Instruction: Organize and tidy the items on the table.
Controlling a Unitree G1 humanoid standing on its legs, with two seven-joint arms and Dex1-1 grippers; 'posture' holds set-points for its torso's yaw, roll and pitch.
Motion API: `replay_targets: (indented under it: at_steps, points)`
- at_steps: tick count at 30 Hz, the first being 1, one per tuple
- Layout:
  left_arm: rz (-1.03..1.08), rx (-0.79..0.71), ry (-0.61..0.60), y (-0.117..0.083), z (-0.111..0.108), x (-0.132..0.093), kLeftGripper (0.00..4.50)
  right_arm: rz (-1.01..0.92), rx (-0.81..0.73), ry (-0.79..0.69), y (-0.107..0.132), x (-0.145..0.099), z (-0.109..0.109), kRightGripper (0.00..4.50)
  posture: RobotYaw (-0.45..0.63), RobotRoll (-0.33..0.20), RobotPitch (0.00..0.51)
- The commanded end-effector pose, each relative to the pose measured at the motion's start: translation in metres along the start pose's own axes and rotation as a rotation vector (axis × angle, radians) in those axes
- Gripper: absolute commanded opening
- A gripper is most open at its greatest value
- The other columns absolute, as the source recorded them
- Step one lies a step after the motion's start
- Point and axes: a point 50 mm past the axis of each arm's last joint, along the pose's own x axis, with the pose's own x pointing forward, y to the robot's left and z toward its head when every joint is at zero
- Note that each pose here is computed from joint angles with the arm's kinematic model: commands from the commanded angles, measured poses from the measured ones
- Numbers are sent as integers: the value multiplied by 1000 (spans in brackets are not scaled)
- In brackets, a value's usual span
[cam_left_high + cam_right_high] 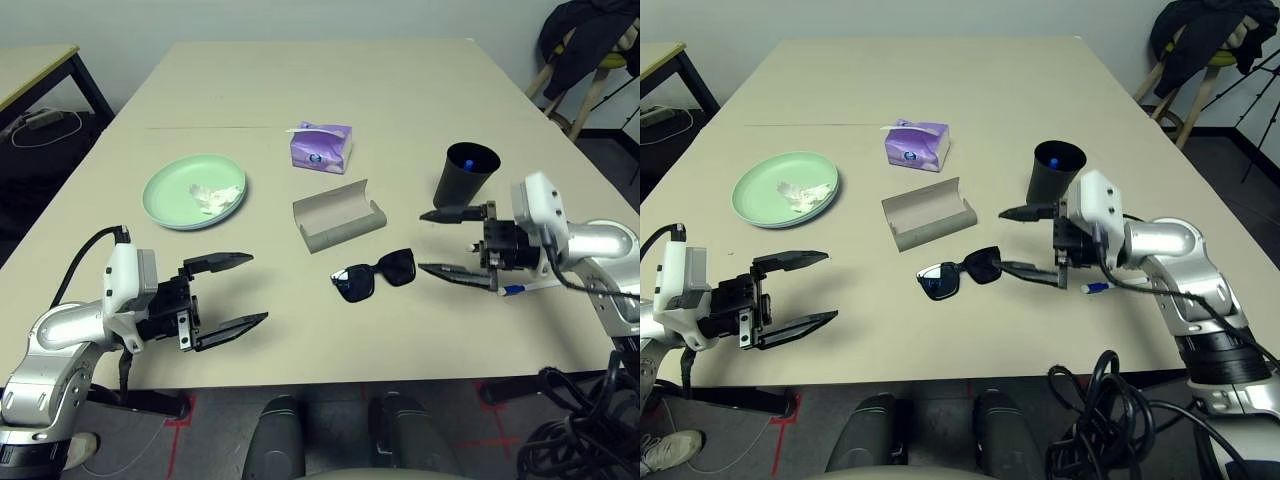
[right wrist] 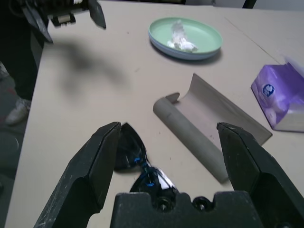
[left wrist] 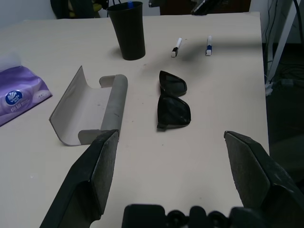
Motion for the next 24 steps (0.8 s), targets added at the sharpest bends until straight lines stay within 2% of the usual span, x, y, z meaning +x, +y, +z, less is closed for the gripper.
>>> replay_targets:
  at_steps: [1,5,8,13,17,19,24]
  points:
    - [-9,1,-1,-3,-2,5,4483,-29,86,153,-7,2,1,4500,130,0,94]
    - [-6,-3,-9,-4,-2,8,4483,52,111,308,-9,9,6,4500,135,0,100]
    - [-1,-3,-18,-4,-2,10,4483,101,72,302,-12,16,15,4500,144,0,103]
    - [11,-3,-27,-5,-2,14,4483,82,-96,343,-15,26,23,4500,154,0,103]
    - [24,-4,-37,-7,-3,17,4483,123,-137,435,-16,38,23,4500,164,0,101]
    - [28,-2,-42,-7,-2,19,4483,170,-205,507,-16,46,22,4500,166,0,102]
    - [33,1,-44,-9,-2,22,4483,235,-398,553,-18,56,24,4500,176,0,103]
